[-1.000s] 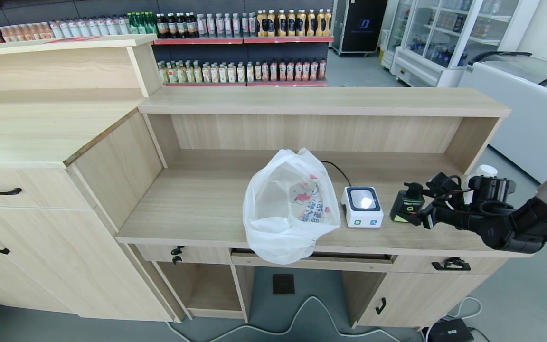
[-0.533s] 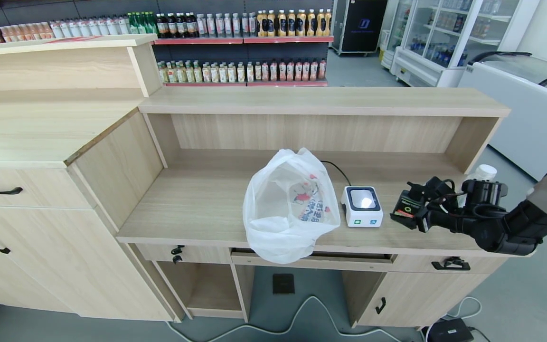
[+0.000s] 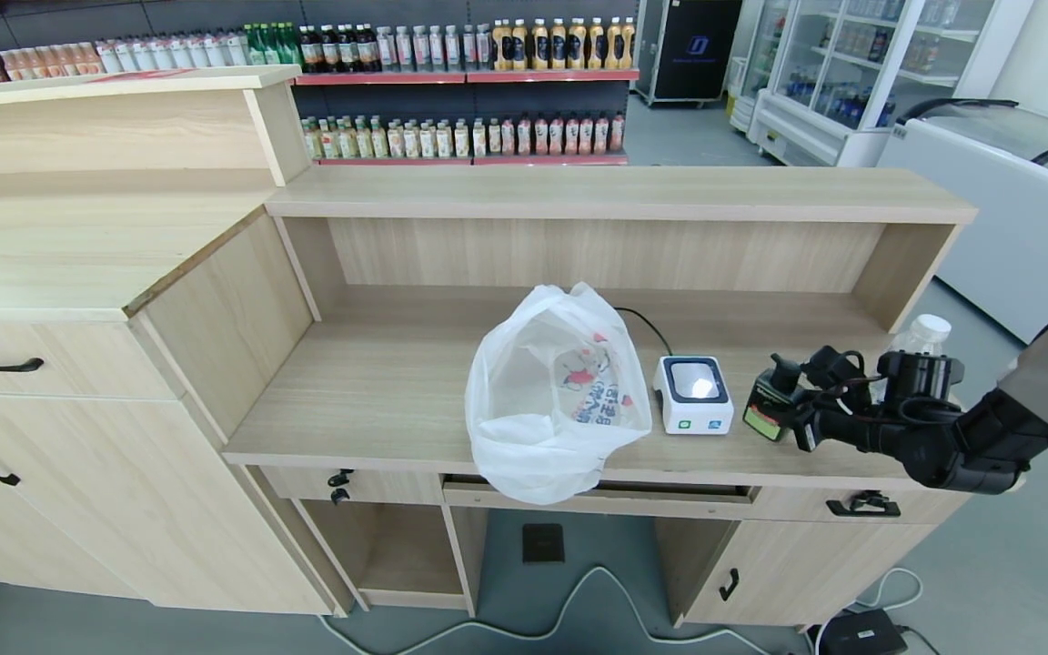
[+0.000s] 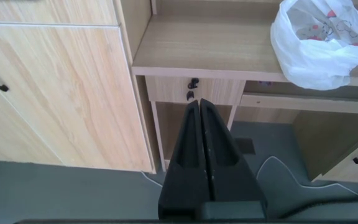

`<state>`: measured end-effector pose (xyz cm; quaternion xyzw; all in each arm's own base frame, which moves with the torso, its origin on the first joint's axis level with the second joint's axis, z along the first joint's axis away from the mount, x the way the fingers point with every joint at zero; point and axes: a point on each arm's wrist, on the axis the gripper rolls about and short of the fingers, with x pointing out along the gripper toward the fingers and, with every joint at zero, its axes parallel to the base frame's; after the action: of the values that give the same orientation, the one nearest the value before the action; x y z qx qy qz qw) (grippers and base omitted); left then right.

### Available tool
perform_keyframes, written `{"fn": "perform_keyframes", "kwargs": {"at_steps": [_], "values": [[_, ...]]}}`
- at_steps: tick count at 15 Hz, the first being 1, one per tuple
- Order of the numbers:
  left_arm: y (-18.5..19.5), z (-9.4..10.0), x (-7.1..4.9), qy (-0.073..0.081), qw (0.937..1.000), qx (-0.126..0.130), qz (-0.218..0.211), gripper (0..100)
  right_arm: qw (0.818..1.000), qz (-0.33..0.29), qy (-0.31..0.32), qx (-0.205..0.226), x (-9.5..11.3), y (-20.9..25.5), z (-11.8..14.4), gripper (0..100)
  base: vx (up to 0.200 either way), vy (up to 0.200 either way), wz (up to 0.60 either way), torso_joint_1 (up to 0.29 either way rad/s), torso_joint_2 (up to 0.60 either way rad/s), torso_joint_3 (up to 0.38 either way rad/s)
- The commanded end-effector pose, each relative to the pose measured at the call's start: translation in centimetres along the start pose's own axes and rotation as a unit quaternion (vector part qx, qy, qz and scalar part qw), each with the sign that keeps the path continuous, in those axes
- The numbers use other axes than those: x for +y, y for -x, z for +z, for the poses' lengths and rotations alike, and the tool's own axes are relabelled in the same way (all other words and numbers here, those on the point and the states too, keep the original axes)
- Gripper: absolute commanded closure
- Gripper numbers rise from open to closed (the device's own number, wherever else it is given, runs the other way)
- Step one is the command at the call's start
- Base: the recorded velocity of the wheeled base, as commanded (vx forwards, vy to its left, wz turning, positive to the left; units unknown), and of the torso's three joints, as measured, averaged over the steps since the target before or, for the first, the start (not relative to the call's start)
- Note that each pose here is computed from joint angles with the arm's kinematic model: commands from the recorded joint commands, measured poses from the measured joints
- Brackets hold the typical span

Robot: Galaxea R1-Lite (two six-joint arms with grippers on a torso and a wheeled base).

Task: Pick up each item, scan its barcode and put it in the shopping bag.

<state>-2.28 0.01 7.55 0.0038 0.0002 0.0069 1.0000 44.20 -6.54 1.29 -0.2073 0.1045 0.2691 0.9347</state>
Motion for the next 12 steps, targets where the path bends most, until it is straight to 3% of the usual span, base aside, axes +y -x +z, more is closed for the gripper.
{"fn": "perform_keyframes", "kwargs": {"at_steps": [1, 6, 10, 12], "values": [[0.0, 0.0, 0.0, 0.0, 1.0, 0.0, 0.001, 100, 1.0, 0.0, 0.0, 0.001, 0.1, -0.1, -0.2, 100, 0.0, 0.0, 0.0, 0.0, 0.0, 0.0], [0.0, 0.0, 0.0, 0.0, 1.0, 0.0, 0.001, 100, 1.0, -0.009, 0.01, -0.008, -0.4, 0.8, 1.1, 100, 0.0, 0.0, 0.0, 0.0, 0.0, 0.0], [0.0, 0.0, 0.0, 0.0, 1.0, 0.0, 0.001, 100, 0.989, -0.074, 0.119, -0.051, -0.9, 7.9, 7.2, 100, 0.0, 0.0, 0.0, 0.0, 0.0, 0.0], [0.0, 0.0, 0.0, 0.0, 1.0, 0.0, 0.001, 100, 0.974, -0.115, 0.195, -0.035, -0.7, 13.7, 8.4, 100, 0.0, 0.0, 0.0, 0.0, 0.0, 0.0]]}}
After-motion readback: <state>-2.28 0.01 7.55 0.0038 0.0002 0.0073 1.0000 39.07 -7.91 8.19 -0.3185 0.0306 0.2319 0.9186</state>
